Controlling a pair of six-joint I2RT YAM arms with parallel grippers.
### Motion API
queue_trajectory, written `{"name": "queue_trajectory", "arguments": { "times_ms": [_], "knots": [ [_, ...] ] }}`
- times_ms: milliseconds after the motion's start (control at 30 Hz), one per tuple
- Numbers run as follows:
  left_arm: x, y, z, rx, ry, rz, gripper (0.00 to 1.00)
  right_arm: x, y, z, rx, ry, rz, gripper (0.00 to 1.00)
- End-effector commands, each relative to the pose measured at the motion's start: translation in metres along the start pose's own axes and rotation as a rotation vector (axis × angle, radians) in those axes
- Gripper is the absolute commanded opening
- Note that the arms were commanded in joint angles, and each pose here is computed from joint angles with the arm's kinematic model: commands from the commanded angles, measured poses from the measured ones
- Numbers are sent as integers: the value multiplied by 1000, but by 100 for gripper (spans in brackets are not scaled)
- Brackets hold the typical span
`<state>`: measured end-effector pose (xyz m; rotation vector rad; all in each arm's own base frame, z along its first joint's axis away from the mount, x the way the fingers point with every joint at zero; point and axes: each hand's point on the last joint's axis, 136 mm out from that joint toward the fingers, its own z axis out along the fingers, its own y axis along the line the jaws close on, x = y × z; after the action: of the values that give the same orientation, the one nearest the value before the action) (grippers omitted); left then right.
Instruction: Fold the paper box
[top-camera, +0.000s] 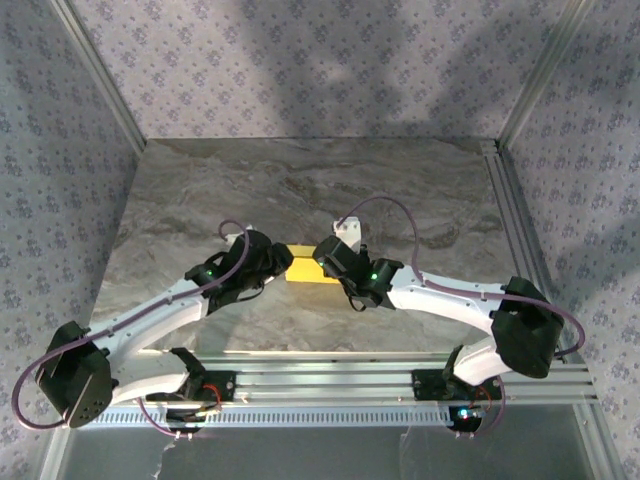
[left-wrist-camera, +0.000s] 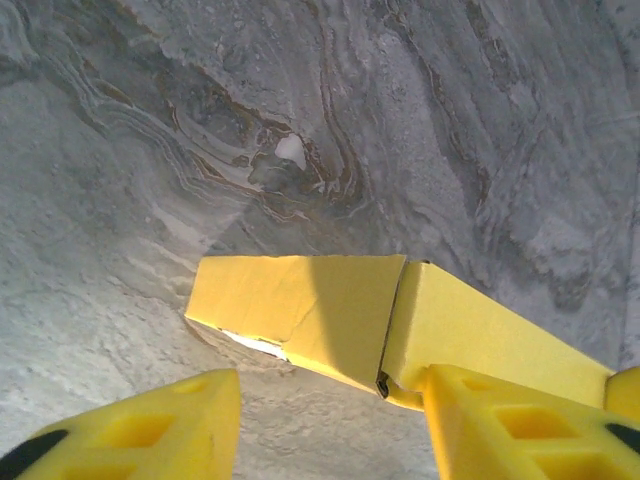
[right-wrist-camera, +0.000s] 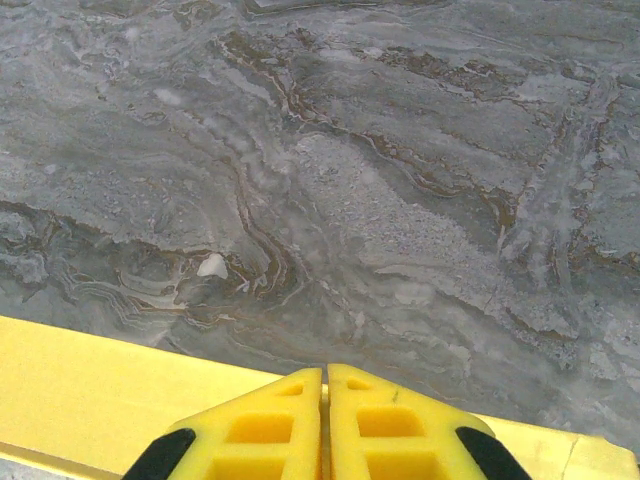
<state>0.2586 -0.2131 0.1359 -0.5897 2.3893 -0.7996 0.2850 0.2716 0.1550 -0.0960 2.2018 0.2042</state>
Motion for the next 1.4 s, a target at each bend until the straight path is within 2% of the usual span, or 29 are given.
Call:
{"name": "queue_trajectory", "arguments": {
  "times_ms": [0, 133, 300, 400, 500, 667, 733, 867, 967, 1133, 1367],
  "knots": [
    [11, 19, 6, -36, 39, -23, 46, 67, -15, 9, 33, 209, -117, 9],
    [8, 14, -4, -11, 27, -25, 41, 68, -15, 9, 34, 213, -119, 9],
    [-13, -5, -35, 37, -45, -18, 53, 69, -16, 9, 35, 214, -120, 9],
    [-19, -11, -42, 33, -55, -11, 60, 69, -15, 9, 34, 214, -120, 8],
    [-18, -15, -35, 13, -40, 18, 70, 69, -16, 9, 34, 216, -118, 8],
    [-8, -20, -6, 0, 21, 55, 71, 70, -16, 9, 33, 218, -120, 8],
    [-3, -17, 7, -27, 42, 73, 69, 70, -16, 10, 33, 220, -119, 8],
    [12, 3, 28, -67, 83, 67, 53, 72, -17, 11, 34, 228, -120, 8],
    [18, 16, 32, -92, 88, 55, 45, 74, -17, 12, 25, 233, -120, 8],
    [18, 27, 29, -121, 77, 61, 42, 68, -15, 10, 7, 230, -112, 8],
    [19, 39, 29, -160, 70, 69, 41, 30, -9, -10, -86, 195, -51, 23]
  ]
}}
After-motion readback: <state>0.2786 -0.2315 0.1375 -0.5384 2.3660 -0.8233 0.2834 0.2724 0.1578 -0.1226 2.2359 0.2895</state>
